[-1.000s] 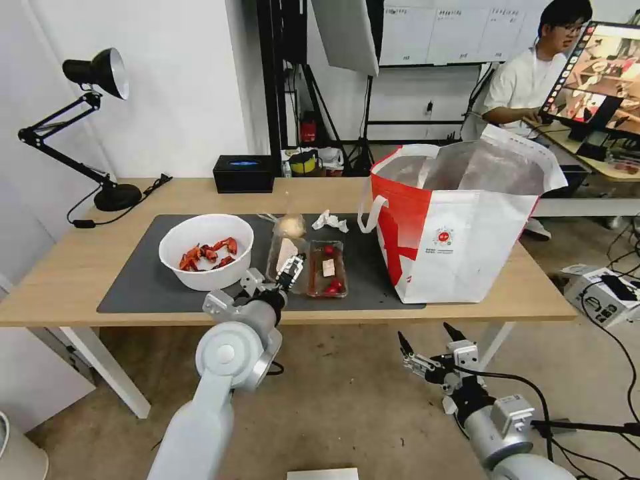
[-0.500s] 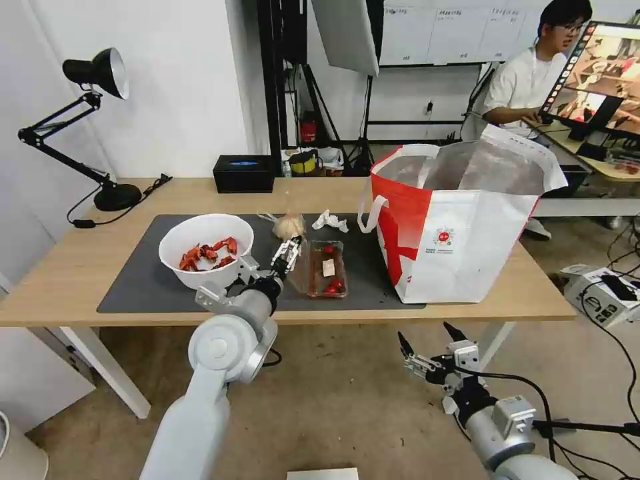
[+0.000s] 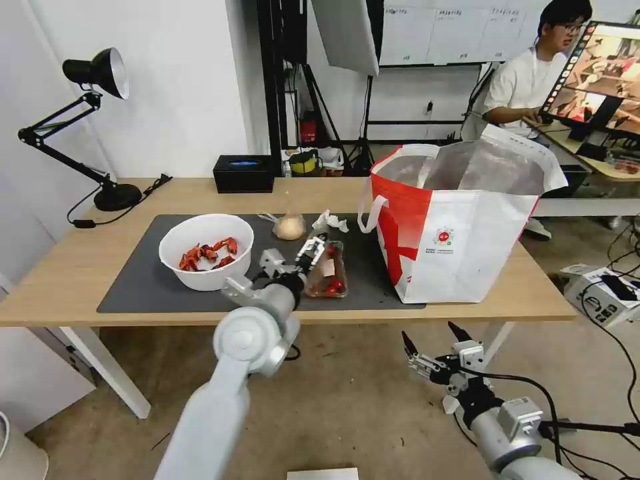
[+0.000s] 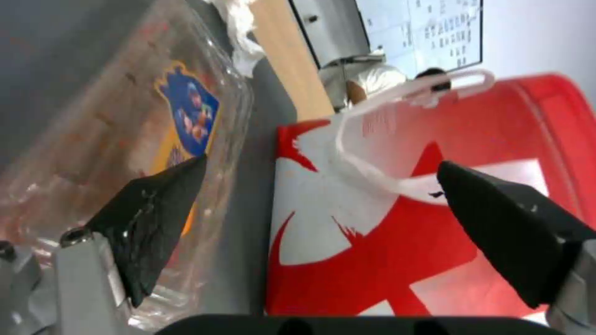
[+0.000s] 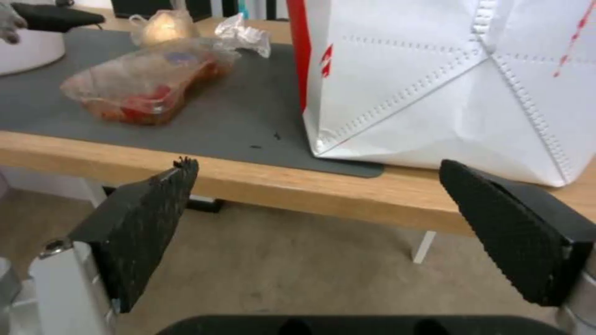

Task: Pick up the trash from the table and place it into the takeout bag.

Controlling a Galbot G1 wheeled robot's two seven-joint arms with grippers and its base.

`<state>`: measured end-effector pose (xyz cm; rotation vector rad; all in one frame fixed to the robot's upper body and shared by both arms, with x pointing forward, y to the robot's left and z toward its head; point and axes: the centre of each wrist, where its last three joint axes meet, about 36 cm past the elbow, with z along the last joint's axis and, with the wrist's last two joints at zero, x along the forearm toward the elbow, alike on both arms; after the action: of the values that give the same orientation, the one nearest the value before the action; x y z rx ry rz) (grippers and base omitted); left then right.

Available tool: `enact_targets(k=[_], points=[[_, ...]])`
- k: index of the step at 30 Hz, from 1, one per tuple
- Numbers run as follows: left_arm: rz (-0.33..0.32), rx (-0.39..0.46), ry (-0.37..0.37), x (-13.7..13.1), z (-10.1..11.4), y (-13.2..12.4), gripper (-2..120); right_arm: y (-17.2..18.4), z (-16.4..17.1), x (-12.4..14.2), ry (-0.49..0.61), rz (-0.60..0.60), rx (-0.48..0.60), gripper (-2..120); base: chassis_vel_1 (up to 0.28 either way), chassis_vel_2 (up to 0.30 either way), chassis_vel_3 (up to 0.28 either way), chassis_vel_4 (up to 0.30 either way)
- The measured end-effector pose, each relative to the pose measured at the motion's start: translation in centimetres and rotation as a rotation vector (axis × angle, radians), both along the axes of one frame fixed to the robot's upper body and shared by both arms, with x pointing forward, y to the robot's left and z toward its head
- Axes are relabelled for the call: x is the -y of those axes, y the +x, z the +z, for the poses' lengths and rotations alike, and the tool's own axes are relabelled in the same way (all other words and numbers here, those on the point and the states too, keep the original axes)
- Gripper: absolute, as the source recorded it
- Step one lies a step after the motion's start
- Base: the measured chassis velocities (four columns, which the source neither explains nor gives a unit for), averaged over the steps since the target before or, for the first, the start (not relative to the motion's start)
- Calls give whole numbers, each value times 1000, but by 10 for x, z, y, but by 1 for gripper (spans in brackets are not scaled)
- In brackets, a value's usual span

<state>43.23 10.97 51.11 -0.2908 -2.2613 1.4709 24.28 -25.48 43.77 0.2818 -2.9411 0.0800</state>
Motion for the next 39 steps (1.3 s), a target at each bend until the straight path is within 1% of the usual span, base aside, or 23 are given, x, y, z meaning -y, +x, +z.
enact_targets(k=[2,4,5,8,9,11,12,15,16,18,19,21,22,25,27,28,30,31,33,34,36,38,39], points=[[-7,4,13,2,0,0,100,-1,1,0,0,-2,2,100,0,0,0,0],[-27,44,74,2,0,1,100,-2,3,1,1,-5,9,100,0,0,0,0],[-27,44,74,2,0,1,100,-2,3,1,1,-5,9,100,0,0,0,0],[-102,227,197,-4,-7,-1,100,-3,6,1,12,-7,16,100,0,0,0,0],[-102,227,197,-4,-7,-1,100,-3,6,1,12,-7,16,100,0,0,0,0],[-147,327,307,-7,-15,1,97,-3,8,1,35,-6,17,100,0,0,0,0],[-147,327,307,-7,-15,1,97,-3,8,1,35,-6,17,100,0,0,0,0],[-215,512,557,-17,-40,9,83,0,16,1,135,-13,21,100,0,0,0,0],[-215,512,557,-17,-40,9,83,0,16,1,135,-13,21,100,0,0,0,0],[-273,613,693,-28,-55,15,73,3,21,2,188,-13,23,100,0,0,0,0],[-273,613,693,-28,-55,15,73,3,21,2,188,-13,23,100,0,0,0,0],[-327,691,806,-41,-68,22,61,8,24,3,223,-4,24,100,0,0,0,0],[-327,691,806,-41,-68,22,61,8,24,3,223,-4,24,100,0,0,0,0],[-361,727,863,-49,-72,29,51,11,24,3,262,-1,13,100,0,0,0,0],[-401,753,902,-56,-74,35,41,17,24,2,331,3,-11,100,0,0,0,0],[-401,753,902,-56,-74,35,41,17,24,2,331,3,-11,100,0,0,0,0],[-439,760,921,-62,-77,38,28,26,24,2,432,13,-50,100,0,0,0,0],[-439,760,921,-62,-77,38,28,26,24,2,432,13,-50,100,0,0,0,0],[-457,761,938,-66,-79,40,18,36,27,1,528,26,-78,100,0,0,0,0],[-457,761,938,-66,-79,40,18,36,27,1,528,26,-78,100,0,0,0,0],[-464,754,946,-69,-82,39,8,48,33,2,604,41,-104,100,0,0,0,0],[-465,752,946,-70,-82,38,8,49,34,3,609,42,-106,100,0,0,0,0],[-466,741,948,-72,-85,36,0,58,39,3,652,50,-126,100,0,0,0,0]])
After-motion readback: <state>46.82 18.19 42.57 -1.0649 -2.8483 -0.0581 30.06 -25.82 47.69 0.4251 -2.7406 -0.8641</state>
